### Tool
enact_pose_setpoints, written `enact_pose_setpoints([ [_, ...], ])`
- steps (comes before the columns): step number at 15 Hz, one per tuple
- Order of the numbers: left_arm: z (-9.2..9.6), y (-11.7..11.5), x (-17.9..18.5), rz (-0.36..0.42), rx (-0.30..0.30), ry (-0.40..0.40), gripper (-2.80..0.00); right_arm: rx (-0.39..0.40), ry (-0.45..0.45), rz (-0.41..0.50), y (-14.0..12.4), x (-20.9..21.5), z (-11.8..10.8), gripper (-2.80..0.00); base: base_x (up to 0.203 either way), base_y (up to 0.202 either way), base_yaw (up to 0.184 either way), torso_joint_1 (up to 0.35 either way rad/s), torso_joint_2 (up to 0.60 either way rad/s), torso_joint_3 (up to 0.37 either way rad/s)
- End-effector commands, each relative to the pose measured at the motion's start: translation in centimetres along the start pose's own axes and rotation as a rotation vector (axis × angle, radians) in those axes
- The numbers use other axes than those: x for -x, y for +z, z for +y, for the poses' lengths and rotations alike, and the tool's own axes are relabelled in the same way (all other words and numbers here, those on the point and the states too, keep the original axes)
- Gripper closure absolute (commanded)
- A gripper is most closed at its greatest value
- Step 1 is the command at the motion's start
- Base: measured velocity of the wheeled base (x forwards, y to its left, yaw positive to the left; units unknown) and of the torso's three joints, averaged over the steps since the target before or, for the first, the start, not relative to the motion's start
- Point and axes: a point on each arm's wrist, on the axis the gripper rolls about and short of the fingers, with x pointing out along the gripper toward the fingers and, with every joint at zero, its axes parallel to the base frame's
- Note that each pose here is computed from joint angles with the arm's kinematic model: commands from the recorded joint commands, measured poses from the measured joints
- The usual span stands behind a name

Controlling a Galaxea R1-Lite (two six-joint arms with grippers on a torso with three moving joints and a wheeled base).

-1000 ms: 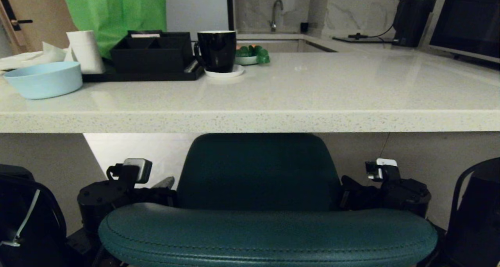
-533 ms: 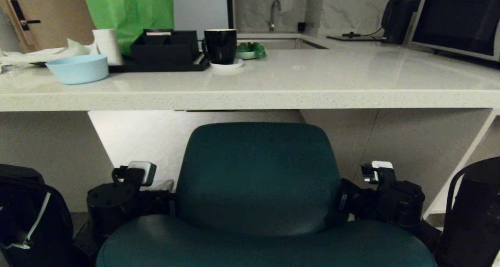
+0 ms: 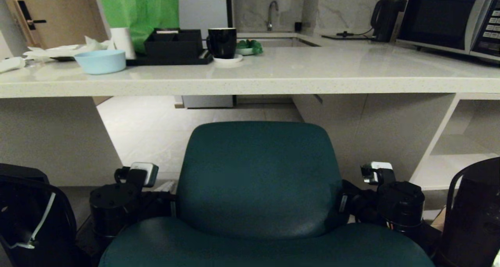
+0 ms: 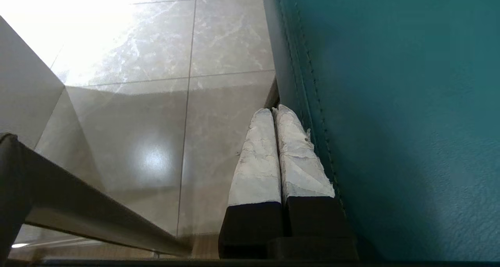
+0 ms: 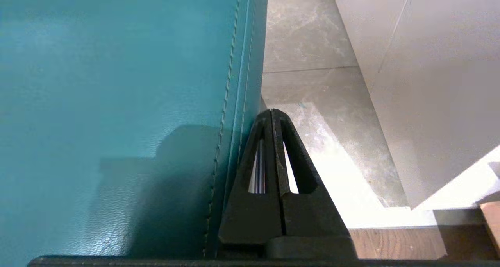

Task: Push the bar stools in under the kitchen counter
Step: Pull the blue chair out from under the dining table

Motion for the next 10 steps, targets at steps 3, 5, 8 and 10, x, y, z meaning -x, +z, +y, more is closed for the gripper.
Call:
enact_pose_setpoints([
  [3, -0.1, 0.8, -0.1, -0.044, 0.007, -0.002, 0.00, -0.002, 0.009, -0.035, 0.8, 0.3, 0.1, 0.00, 0.000, 0.000, 0.000, 0.000, 0.00, 0.000],
  [5, -0.2, 1.1, -0.4, -0.057, 0.008, -0.002, 0.00, -0.003, 0.013, -0.052, 1.3, 0.3, 0.2, 0.00, 0.000, 0.000, 0.000, 0.000, 0.00, 0.000],
  [8, 0.1, 1.6, -1.0, -0.084, 0.019, 0.013, 0.00, -0.013, 0.006, -0.082, 2.4, -0.2, 0.3, 0.00, 0.000, 0.000, 0.000, 0.000, 0.00, 0.000],
  [10, 0.3, 2.1, -1.4, -0.106, 0.013, 0.023, 0.00, -0.013, 0.001, -0.079, 2.7, -0.4, 0.3, 0.00, 0.000, 0.000, 0.000, 0.000, 0.00, 0.000],
])
